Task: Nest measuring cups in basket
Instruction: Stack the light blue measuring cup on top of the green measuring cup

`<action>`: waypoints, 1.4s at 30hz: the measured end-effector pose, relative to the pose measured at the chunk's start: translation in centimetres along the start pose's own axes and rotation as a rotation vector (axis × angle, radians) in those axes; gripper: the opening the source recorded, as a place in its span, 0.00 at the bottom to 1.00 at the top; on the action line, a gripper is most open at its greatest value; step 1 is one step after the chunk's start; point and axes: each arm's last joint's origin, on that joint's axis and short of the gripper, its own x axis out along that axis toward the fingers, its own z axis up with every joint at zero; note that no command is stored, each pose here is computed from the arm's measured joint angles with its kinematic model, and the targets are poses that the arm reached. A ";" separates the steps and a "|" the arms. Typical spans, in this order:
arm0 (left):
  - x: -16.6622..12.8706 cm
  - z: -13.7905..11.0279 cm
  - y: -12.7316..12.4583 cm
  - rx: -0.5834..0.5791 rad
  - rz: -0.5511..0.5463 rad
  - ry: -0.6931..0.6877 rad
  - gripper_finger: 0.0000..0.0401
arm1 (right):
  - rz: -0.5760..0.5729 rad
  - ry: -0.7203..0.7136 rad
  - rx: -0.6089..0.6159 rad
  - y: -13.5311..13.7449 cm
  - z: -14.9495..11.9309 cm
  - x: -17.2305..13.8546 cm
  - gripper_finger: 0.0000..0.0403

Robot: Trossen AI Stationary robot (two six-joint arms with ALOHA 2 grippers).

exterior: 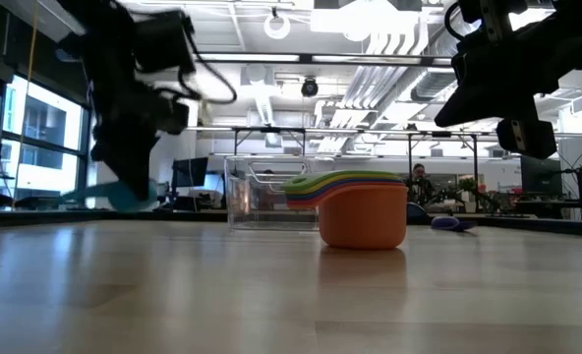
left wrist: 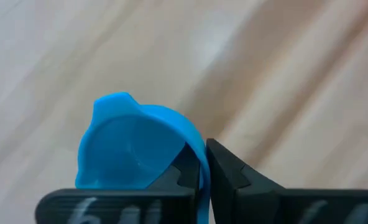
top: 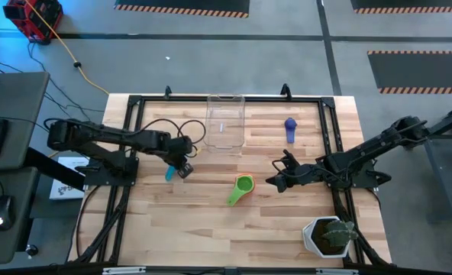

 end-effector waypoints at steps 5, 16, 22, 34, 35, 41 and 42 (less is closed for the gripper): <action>-2.7 0.5 -3.9 0.062 -0.101 -0.055 0.01 | 0.003 -0.004 0.002 0.0 0.0 0.0 0.00; -9.1 3.5 -14.7 0.182 -0.295 -0.241 0.00 | 0.004 -0.005 0.000 0.0 0.0 0.0 0.00; -8.0 5.6 -19.0 0.282 -0.306 -0.253 0.00 | -0.009 -0.040 0.002 0.0 0.1 0.0 0.00; -1.0 8.0 -22.8 0.324 -0.250 -0.199 0.00 | 0.126 -0.339 -0.098 2.0 2.3 -2.4 0.00; -0.6 8.1 -22.8 0.321 -0.244 -0.192 0.00 | 0.137 -0.348 -0.106 2.1 2.5 -2.8 0.00; 0.6 8.9 -22.4 0.303 -0.222 -0.186 0.00 | 0.172 -0.367 -0.125 2.4 2.9 -3.9 0.00; 0.8 9.0 -22.3 0.303 -0.217 -0.185 0.01 | 0.170 -0.366 -0.126 2.3 2.9 -3.9 0.00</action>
